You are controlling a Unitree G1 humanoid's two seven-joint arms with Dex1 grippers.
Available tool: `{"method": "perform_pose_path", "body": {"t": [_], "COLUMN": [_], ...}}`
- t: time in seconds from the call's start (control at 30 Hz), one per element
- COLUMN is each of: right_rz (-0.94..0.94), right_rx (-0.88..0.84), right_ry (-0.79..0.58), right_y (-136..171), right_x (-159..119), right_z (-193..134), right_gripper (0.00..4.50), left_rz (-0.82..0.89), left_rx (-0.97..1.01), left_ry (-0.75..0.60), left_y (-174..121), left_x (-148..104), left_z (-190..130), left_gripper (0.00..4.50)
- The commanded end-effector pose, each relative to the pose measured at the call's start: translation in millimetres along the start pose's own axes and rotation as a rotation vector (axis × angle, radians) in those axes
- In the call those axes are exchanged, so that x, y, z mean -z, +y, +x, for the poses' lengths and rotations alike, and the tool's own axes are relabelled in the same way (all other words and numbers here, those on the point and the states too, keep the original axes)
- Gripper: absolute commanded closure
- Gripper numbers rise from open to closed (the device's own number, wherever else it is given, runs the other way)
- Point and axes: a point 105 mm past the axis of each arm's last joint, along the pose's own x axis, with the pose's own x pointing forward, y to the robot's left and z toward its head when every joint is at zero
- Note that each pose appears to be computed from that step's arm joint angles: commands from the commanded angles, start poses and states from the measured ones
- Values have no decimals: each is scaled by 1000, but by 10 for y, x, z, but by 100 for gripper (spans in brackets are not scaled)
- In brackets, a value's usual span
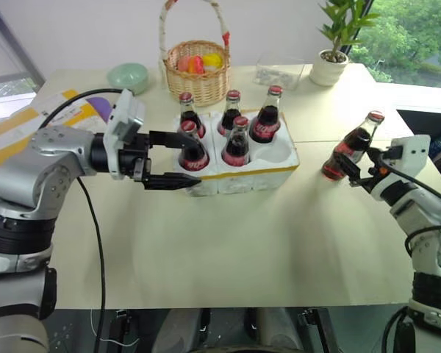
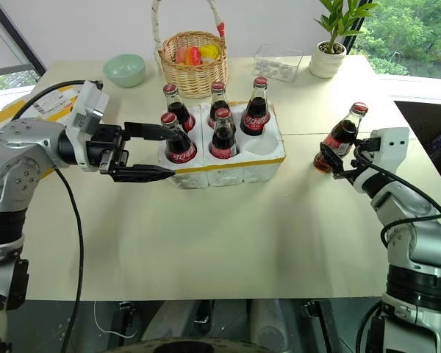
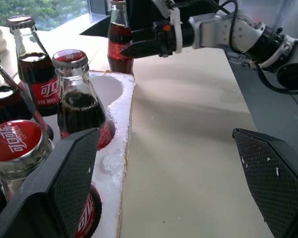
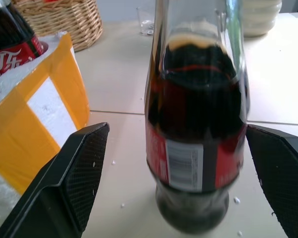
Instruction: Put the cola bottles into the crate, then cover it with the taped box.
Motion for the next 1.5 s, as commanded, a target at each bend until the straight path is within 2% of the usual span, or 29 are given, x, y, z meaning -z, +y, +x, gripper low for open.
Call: {"method": "perform_pose_path", "body": {"t": [0.03, 0.2, 0.3, 0.37, 0.43, 0.6, 0.8, 0.9, 0.97, 1.03, 1.13, 1.37, 1.5], "right_rz": [-22, -14, -25, -38, -34, -44, 8, 30, 10, -30, -57, -190, -286], "right_rx": [4, -27, -30, -39, -56, -168, -443, -538, -589, -597, -588, -605, -674], "right_ry": [-48, -36, -24, -26, -67, -204, -348, -351, -328, -265, -189, -77, 19], "right_y": [-85, -88, -84, -67, -18, 261, 933, 1195, 1350, 1437, 1465, 1484, 1588], "right_x": [-159, -121, -92, -97, -226, -742, -1331, -1407, -1364, -1206, -961, -595, -296], "right_z": [87, 248, 298, 309, 305, 282, 219, 212, 217, 273, 344, 391, 447], "right_gripper": [6, 6, 82, 174, 177, 177, 177, 177, 177, 177, 177, 177, 177], "left_rz": [48, 51, 51, 50, 49, 48, 46, 46, 46, 48, 52, 54, 55], "left_rx": [-17, -31, -40, -44, -52, -66, -74, -76, -78, -83, -98, -118, -122], "left_ry": [-13, -10, -9, -10, -9, -8, -8, -8, -8, -7, -13, -10, -18], "left_y": [-30, -36, -39, -42, -42, -42, -36, -37, -39, -39, -29, -29, -19], "left_x": [-125, -140, -144, -147, -150, -150, -156, -153, -151, -150, -162, -167, -175], "left_z": [-49, -72, -83, -87, -97, -127, -139, -135, -134, -137, -143, -194, -187], "left_gripper": [0, 0, 0, 0, 0, 0, 0, 0, 0, 0, 0, 0, 0]}}
